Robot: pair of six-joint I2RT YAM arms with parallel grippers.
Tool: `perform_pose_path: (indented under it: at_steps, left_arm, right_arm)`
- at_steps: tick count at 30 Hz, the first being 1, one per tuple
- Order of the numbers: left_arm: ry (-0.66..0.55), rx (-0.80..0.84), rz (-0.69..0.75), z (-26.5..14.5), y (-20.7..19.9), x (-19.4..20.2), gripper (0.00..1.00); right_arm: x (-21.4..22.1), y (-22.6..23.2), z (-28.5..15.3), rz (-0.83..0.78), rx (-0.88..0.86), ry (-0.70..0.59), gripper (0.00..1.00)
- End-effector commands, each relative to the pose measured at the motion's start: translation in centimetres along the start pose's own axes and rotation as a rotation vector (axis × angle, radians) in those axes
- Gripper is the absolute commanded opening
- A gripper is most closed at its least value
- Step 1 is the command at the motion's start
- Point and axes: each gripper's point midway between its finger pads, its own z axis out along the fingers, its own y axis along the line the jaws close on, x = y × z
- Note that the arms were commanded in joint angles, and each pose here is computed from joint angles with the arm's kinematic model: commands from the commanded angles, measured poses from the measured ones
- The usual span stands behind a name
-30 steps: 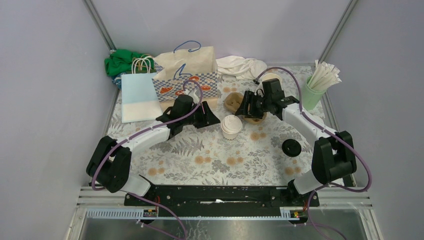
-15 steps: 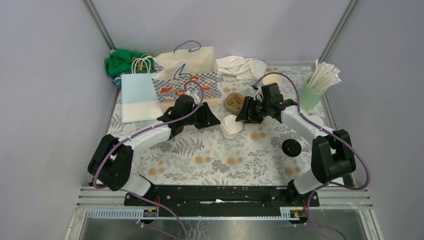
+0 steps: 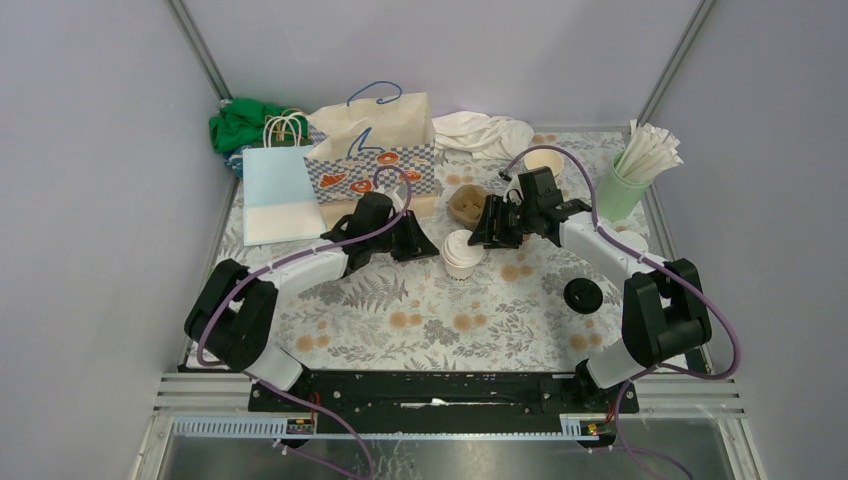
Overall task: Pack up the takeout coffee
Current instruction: Close the cup lid on the coffee cup.
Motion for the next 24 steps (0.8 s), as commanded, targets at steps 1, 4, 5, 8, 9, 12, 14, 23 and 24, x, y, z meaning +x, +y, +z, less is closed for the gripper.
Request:
perform_pose_path:
  at_steps: [1,4,5,8,9,12,14,23,24]
  left_arm:
    - [-0.002,0.033,0.009,0.3,-1.1,-0.6,0.16]
    - [0.010,0.033,0.005,0.6,-1.0,-0.6,0.16]
    - [0.014,0.034,0.002,0.7,-1.0,-0.5,0.16]
    - [0.021,0.035,0.000,0.9,-1.0,-0.4,0.15]
    - [0.023,0.035,0.000,0.9,-0.9,-0.4,0.15]
    - [0.024,0.039,0.001,1.0,-1.0,-0.5,0.15]
    - [0.030,0.042,0.002,1.1,-1.1,-0.4,0.15]
    - [0.053,0.056,0.016,1.7,-1.6,-0.1,0.15]
    - [0.055,0.057,0.018,1.7,-1.6,-0.1,0.15]
  right_arm:
    - [-0.1,1.4,-0.3,-0.038,-0.045,-0.001,0.54]
    - [-0.1,1.6,-0.3,-0.043,-0.047,0.002,0.54]
    - [-0.1,1.6,-0.3,-0.046,-0.047,0.003,0.54]
    - [0.0,1.8,-0.3,-0.057,-0.044,0.006,0.54]
    - [0.1,1.8,-0.4,-0.063,-0.042,0.008,0.54]
    - [0.1,2.2,-0.5,-0.088,-0.033,0.008,0.57]
    - [0.2,2.3,-0.6,-0.104,-0.023,0.005,0.60]
    - [0.1,2.9,-1.1,-0.154,0.003,0.000,0.67]
    - [0.2,2.9,-1.1,-0.159,0.005,0.002,0.67]
